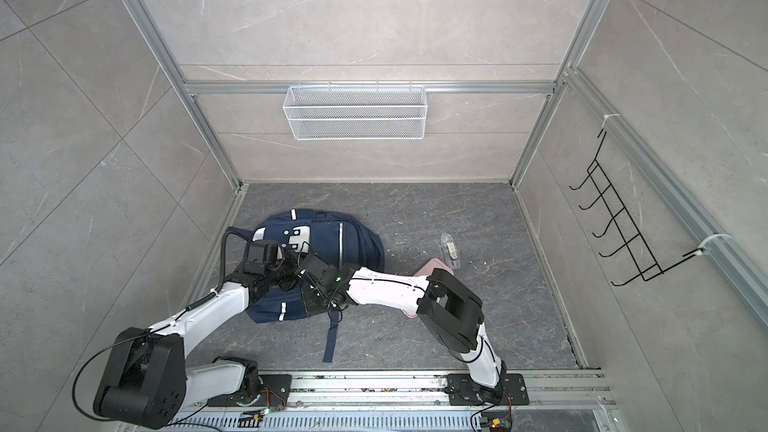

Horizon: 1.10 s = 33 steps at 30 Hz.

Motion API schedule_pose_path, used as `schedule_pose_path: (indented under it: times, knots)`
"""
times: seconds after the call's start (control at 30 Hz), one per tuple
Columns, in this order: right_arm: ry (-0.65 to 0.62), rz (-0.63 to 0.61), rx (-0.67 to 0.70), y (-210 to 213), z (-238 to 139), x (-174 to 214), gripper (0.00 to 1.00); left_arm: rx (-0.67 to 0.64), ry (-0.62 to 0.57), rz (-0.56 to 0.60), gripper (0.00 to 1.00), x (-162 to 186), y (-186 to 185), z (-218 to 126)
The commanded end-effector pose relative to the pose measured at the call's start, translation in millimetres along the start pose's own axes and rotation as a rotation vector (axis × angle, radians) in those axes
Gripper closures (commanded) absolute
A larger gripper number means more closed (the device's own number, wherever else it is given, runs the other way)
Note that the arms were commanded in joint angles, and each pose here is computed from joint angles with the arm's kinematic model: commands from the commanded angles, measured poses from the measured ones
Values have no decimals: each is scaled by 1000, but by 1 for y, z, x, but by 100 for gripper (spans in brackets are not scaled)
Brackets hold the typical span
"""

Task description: Pack the student bag

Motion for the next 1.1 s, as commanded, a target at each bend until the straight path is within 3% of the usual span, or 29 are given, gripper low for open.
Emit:
schedule_pose_path:
  times: [0.0,0.07,0.17,0.37,0.47,0.6,1.07]
  knots:
    - [-60,-29,-61,16,-29,-4,69,63,34,88,100,-4,-26,3]
    - [-77,-24,-34,8,-39,0,56,51,40,110,100,-5,-28,2]
    - [-109,-13,-11,-4,-59,7,50,14,12,154,100,-9,-28,-7]
    - [-178,28,65,-48,-105,25,48,-50,-33,222,98,-11,-23,-34]
    - [-209,68,105,-78,-128,33,47,-71,-57,247,78,-11,-20,-47]
    - [-253,126,153,-112,-158,41,46,-63,-70,271,67,-10,-24,-59]
    - [-359,301,241,-179,-207,64,44,167,104,346,62,14,-72,-57]
Point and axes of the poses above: each gripper's point midway between its finger pads, its own z axis out along the fingers, its own y axis along the line the jaws close on, x = y × z, the point moved 4 cm from there along -z, back along the fingers, and after that the axes turned 2 degrees about z, right-handed, at the moved point
